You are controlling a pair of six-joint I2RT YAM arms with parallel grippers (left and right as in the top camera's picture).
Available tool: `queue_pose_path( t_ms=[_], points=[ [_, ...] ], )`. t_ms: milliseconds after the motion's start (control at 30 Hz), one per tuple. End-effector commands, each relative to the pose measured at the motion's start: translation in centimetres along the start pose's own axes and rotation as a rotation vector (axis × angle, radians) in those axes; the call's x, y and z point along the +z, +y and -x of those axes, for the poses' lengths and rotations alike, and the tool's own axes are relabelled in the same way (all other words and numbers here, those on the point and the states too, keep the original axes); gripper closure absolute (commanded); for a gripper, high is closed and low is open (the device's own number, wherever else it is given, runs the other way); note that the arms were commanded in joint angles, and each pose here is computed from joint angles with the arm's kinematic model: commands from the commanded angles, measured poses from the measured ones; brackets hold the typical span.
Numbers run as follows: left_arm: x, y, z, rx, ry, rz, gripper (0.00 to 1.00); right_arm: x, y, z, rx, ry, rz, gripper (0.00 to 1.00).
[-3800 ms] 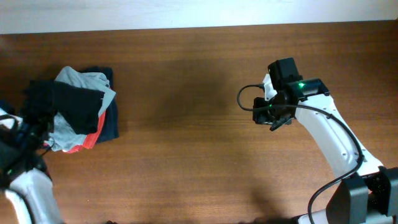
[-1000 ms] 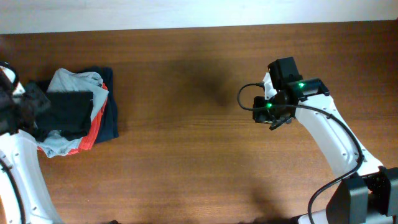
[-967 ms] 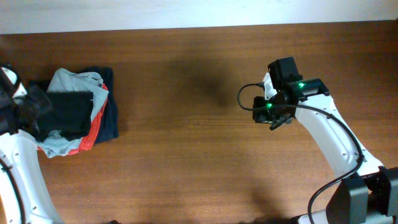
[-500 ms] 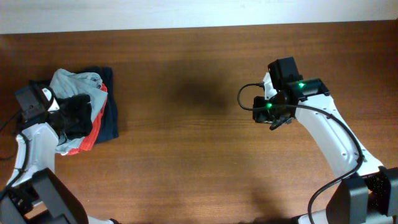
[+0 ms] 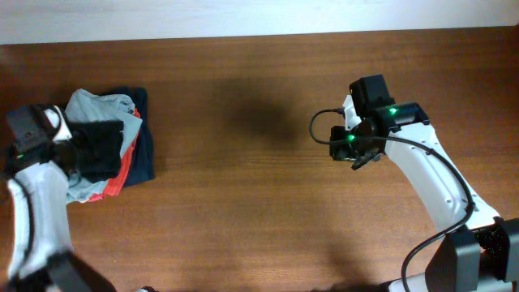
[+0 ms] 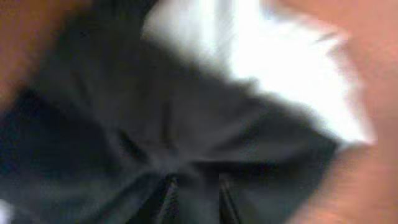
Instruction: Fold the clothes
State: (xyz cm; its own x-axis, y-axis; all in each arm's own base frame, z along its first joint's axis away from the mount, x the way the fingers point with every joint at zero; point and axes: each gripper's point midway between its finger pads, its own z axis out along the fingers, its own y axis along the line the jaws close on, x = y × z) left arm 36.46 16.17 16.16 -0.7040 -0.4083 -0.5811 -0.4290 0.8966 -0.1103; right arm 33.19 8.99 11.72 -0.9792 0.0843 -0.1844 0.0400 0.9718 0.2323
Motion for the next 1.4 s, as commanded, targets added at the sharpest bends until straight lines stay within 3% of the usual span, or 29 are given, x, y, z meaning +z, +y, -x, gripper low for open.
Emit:
queue_pose_path(
  t_ms=[0,133,400,433,533,567,667,700,733,767,1200,1367],
  points=[
    [-9.7,-4.9,5.0,0.195,-0.248,-0.191,0.7,-1.1,0.1,0.7,-0.031,-0.047,-0.002,0.7],
    [-17.5,-8.3,4.2,0.368,-0.395,-0.284,0.57,-3.3,0.8,1.8,-0.07,-0.129,0.017,0.7],
    [-23.9,-11.1,-0.3,0.489,-0.454,-0.354,0.43,-12.4,2.8,3.0,-0.22,-0.428,0.065,0.69],
    [-24.2,-11.3,-0.8,0.495,-0.45,-0.362,0.41,-13.5,3.0,2.9,-0.226,-0.463,0.072,0.65],
    [-25.2,-11.6,-2.2,0.509,-0.439,-0.382,0.16,-17.1,3.4,2.1,-0.246,-0.569,0.087,0.59],
    [-25.3,-11.7,-2.5,0.511,-0.437,-0.384,0.01,-17.9,3.5,1.7,-0.249,-0.593,0.091,0.57],
    [-25.4,-11.5,-3.2,0.509,-0.419,-0.385,0.01,-19.9,3.6,0.7,-0.258,-0.647,0.102,0.45],
    [-25.3,-11.5,-3.4,0.508,-0.408,-0.386,0.01,-20.3,3.6,0.4,-0.26,-0.658,0.104,0.35],
    [-25.2,-11.4,-3.6,0.506,-0.4,-0.386,0.01,-20.7,3.6,0.2,-0.261,-0.665,0.105,0.13],
    [-25.1,-11.4,-3.7,0.505,-0.394,-0.386,0.01,-20.9,3.6,0.1,-0.261,-0.674,0.102,0.01],
    [-25.1,-12.3,-4.4,0.531,-0.372,-0.419,0.01,-19.6,3.2,0.2,-0.249,-0.624,0.085,0.01],
    [-25.1,-12.3,-4.4,0.531,-0.372,-0.419,0.01,-18.8,4.3,-1.5,-0.269,-0.545,0.168,0.01]
  ],
)
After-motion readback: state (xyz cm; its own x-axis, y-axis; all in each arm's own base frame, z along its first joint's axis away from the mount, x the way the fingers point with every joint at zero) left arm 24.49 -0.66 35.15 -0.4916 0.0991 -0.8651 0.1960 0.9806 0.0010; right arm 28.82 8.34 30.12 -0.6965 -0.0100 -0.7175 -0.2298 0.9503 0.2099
